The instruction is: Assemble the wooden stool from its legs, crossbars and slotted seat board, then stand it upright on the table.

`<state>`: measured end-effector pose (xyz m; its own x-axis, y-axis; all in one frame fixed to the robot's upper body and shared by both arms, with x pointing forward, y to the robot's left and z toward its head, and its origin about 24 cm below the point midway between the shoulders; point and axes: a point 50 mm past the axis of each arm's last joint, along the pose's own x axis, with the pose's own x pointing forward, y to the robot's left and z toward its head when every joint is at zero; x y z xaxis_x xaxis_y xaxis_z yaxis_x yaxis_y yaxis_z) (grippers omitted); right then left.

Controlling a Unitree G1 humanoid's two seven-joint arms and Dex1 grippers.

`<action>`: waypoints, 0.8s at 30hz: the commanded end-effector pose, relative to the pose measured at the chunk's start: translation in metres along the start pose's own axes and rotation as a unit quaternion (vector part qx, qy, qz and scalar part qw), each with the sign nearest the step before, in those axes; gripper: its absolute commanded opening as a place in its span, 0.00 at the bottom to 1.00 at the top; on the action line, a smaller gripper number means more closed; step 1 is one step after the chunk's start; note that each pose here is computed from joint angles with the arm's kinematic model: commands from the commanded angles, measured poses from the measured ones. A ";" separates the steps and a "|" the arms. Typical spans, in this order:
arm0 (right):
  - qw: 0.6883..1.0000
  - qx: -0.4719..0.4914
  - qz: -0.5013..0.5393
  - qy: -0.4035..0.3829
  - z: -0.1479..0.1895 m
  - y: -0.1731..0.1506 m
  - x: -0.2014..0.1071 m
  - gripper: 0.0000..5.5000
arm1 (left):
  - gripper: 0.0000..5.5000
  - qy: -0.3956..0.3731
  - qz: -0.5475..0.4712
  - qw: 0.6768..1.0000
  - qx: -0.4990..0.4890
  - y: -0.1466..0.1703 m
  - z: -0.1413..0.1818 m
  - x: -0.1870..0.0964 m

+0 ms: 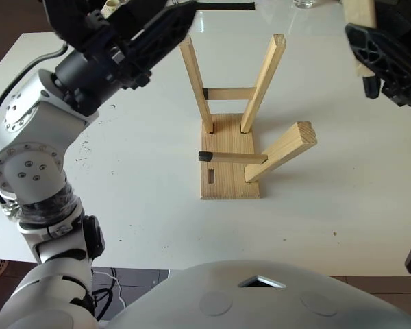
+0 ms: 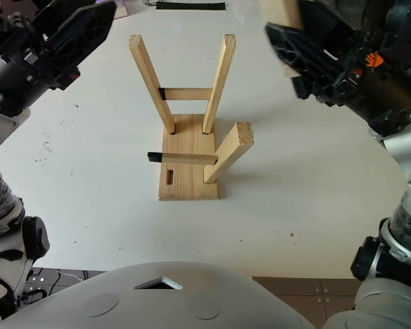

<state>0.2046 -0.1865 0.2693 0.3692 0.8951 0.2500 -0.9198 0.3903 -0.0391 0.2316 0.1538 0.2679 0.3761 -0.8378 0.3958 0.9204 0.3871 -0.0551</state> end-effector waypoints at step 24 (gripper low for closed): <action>0.972 0.048 0.174 0.148 -0.003 0.016 0.009 0.37 | 0.56 0.048 -0.222 0.973 -0.038 -0.042 0.002 0.016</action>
<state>0.1905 -0.1695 0.2661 0.0363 0.9992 -0.0164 -0.9989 0.0367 0.0277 0.2054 0.1262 0.2735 -0.0112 -0.9478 0.3185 0.9999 -0.0139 -0.0062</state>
